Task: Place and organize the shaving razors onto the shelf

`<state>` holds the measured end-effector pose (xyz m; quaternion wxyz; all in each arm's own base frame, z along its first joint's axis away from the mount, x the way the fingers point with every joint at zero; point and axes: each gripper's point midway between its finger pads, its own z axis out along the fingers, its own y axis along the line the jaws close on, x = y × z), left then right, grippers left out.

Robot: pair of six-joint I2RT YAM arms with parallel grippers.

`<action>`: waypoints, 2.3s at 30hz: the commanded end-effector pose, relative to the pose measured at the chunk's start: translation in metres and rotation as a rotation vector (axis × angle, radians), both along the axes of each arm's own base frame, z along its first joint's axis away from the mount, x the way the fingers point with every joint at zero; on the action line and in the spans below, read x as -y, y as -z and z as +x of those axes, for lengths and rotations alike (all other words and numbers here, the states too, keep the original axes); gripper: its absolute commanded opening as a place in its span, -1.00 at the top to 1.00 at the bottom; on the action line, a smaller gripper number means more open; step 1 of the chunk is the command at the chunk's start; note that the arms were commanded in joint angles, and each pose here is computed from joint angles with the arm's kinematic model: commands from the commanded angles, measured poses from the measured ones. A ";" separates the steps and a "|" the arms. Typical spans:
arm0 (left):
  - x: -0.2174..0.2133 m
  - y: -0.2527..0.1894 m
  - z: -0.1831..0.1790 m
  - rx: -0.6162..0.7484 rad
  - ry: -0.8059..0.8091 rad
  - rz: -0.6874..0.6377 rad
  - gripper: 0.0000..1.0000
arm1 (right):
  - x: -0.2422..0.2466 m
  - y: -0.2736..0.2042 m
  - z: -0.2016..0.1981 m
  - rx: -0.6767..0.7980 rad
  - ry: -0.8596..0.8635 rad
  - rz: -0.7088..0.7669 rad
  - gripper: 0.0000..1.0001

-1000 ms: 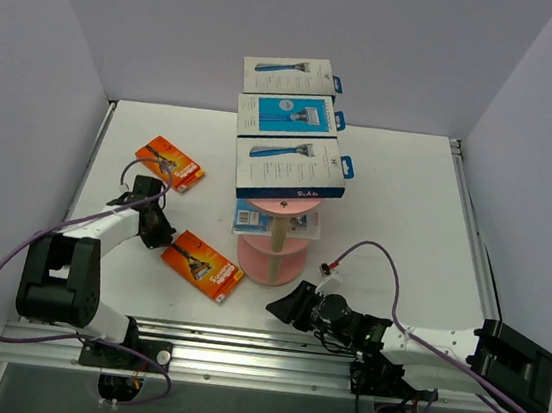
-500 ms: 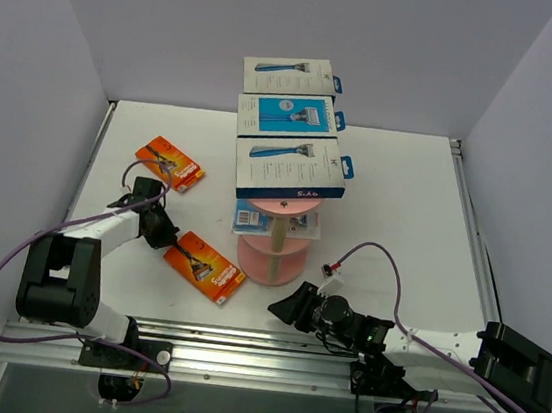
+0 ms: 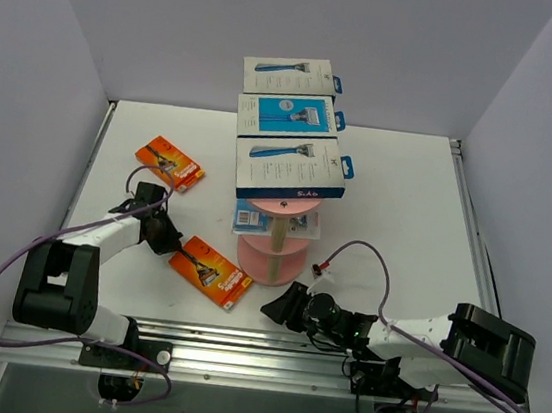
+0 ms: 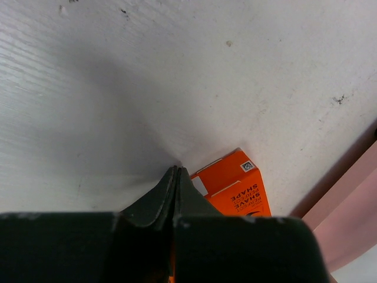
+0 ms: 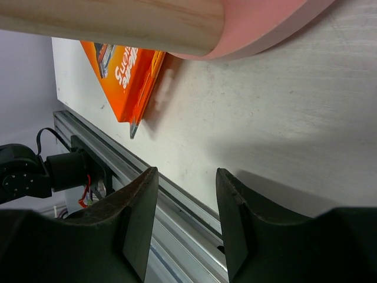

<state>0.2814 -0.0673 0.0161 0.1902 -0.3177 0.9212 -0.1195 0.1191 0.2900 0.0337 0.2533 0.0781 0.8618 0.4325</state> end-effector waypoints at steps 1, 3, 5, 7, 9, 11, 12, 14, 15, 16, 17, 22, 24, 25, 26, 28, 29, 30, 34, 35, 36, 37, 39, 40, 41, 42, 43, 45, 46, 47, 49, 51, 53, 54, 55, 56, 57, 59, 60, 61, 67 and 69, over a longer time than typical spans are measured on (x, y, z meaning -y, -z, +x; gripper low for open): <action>0.011 0.001 -0.009 -0.012 0.016 -0.042 0.95 | -0.020 -0.024 0.013 0.045 0.043 0.088 0.21; 0.014 0.004 -0.010 -0.015 0.029 -0.045 0.95 | -0.024 -0.021 0.014 0.045 0.048 0.082 0.21; 0.015 0.005 -0.012 -0.019 0.036 -0.040 0.95 | -0.027 -0.021 0.015 0.048 0.051 0.080 0.21; 0.020 0.005 -0.014 -0.019 0.050 -0.042 0.95 | -0.030 -0.021 0.016 0.050 0.054 0.084 0.21; 0.023 0.003 -0.016 -0.017 0.059 -0.042 0.95 | -0.031 -0.021 0.017 0.047 0.061 0.087 0.21; 0.025 0.002 -0.019 -0.016 0.059 -0.048 0.95 | -0.033 -0.022 0.018 0.046 0.070 0.091 0.21; 0.029 -0.002 -0.019 -0.006 0.058 -0.065 0.95 | -0.034 -0.022 0.019 0.045 0.074 0.094 0.21; 0.032 -0.003 -0.023 -0.003 0.059 -0.075 0.95 | -0.036 -0.024 0.020 0.045 0.081 0.098 0.21; 0.033 -0.006 -0.023 0.009 0.059 -0.079 0.95 | -0.038 -0.024 0.019 0.042 0.080 0.098 0.21; 0.034 -0.008 -0.023 0.017 0.058 -0.077 0.95 | -0.039 -0.025 0.021 0.042 0.084 0.100 0.21; 0.034 -0.008 -0.025 0.015 0.057 -0.076 0.95 | -0.041 -0.024 0.021 0.041 0.083 0.098 0.22; 0.038 -0.009 -0.029 0.012 0.075 -0.082 0.95 | -0.049 -0.021 0.016 0.029 0.076 0.109 0.25; 0.041 -0.009 -0.030 0.013 0.085 -0.083 0.95 | -0.050 -0.016 0.014 0.018 0.077 0.109 0.28; 0.041 -0.009 -0.030 0.014 0.084 -0.084 0.95 | -0.050 -0.016 0.014 0.018 0.078 0.117 0.28; 0.042 -0.009 -0.031 0.014 0.086 -0.086 0.95 | -0.050 -0.013 0.014 0.014 0.081 0.109 0.29; 0.044 -0.008 -0.034 0.008 0.084 -0.096 0.95 | -0.049 -0.013 0.014 0.010 0.087 0.110 0.31; 0.046 -0.009 -0.034 0.010 0.088 -0.107 0.95 | -0.048 -0.012 0.014 0.009 0.091 0.108 0.32; 0.046 -0.009 -0.036 0.006 0.088 -0.107 0.95 | -0.048 -0.011 0.014 0.007 0.095 0.108 0.34; 0.046 -0.008 -0.039 0.010 0.084 -0.111 0.95 | -0.043 -0.009 0.016 0.007 0.114 0.100 0.38; 0.046 -0.008 -0.040 0.010 0.088 -0.111 0.95 | -0.043 -0.010 0.016 0.007 0.120 0.104 0.38; 0.046 -0.008 -0.039 0.010 0.088 -0.111 0.95 | -0.041 -0.010 0.017 0.006 0.126 0.103 0.39; 0.045 -0.007 -0.040 0.009 0.088 -0.109 0.95 | -0.040 -0.009 0.017 0.005 0.132 0.097 0.39; 0.045 -0.006 -0.041 0.006 0.091 -0.110 0.95 | -0.038 -0.009 0.018 0.005 0.142 0.090 0.40; 0.046 -0.006 -0.040 0.008 0.094 -0.109 0.95 | -0.036 -0.008 0.018 0.004 0.145 0.082 0.41; 0.045 -0.006 -0.040 0.008 0.094 -0.109 0.95 | -0.037 -0.009 0.018 0.006 0.145 0.087 0.41; 0.046 -0.004 -0.041 0.005 0.096 -0.108 0.95 | -0.036 -0.008 0.018 0.005 0.146 0.079 0.41; 0.047 -0.005 -0.041 0.005 0.099 -0.113 0.95 | -0.036 -0.008 0.019 0.006 0.147 0.080 0.42; 0.047 -0.004 -0.041 0.007 0.101 -0.116 0.95 | -0.037 -0.007 0.018 0.004 0.145 0.076 0.43; 0.047 -0.003 -0.041 0.003 0.102 -0.118 0.95 | -0.037 -0.006 0.018 0.003 0.145 0.073 0.45; 0.048 -0.003 -0.042 0.003 0.105 -0.120 0.95 | -0.038 -0.004 0.018 0.001 0.143 0.069 0.46; 0.049 -0.005 -0.042 0.009 0.113 -0.123 0.95 | -0.039 -0.003 0.018 -0.002 0.144 0.071 0.50; 0.048 -0.006 -0.042 0.013 0.113 -0.125 0.95 | -0.039 0.000 0.018 -0.007 0.145 0.068 0.51; 0.050 -0.007 -0.043 0.017 0.122 -0.129 0.95 | -0.039 0.004 0.019 -0.012 0.148 0.060 0.51; 0.050 -0.007 -0.043 0.016 0.125 -0.129 0.95 | -0.040 0.003 0.019 -0.014 0.150 0.067 0.51; 0.050 -0.007 -0.043 0.016 0.130 -0.130 0.95 | -0.040 0.005 0.019 -0.016 0.149 0.063 0.51; 0.051 -0.007 -0.043 0.016 0.134 -0.132 0.95 | -0.040 0.006 0.019 -0.017 0.149 0.060 0.51; 0.052 -0.008 -0.043 0.016 0.140 -0.137 0.95 | -0.039 0.007 0.019 -0.019 0.151 0.052 0.51; 0.054 -0.007 -0.042 0.012 0.143 -0.146 0.95 | -0.039 0.008 0.019 -0.014 0.152 0.043 0.51; 0.055 -0.007 -0.042 0.010 0.150 -0.150 0.95 | -0.038 0.009 0.019 -0.017 0.153 0.039 0.51; 0.055 -0.007 -0.042 0.010 0.151 -0.151 0.95 | -0.036 0.010 0.020 -0.020 0.164 0.038 0.51; 0.058 -0.006 -0.044 0.010 0.159 -0.168 0.95 | -0.029 0.007 0.022 -0.014 0.190 0.045 0.51; 0.058 -0.006 -0.044 0.011 0.161 -0.170 0.95 | -0.027 0.006 0.023 -0.010 0.196 0.040 0.53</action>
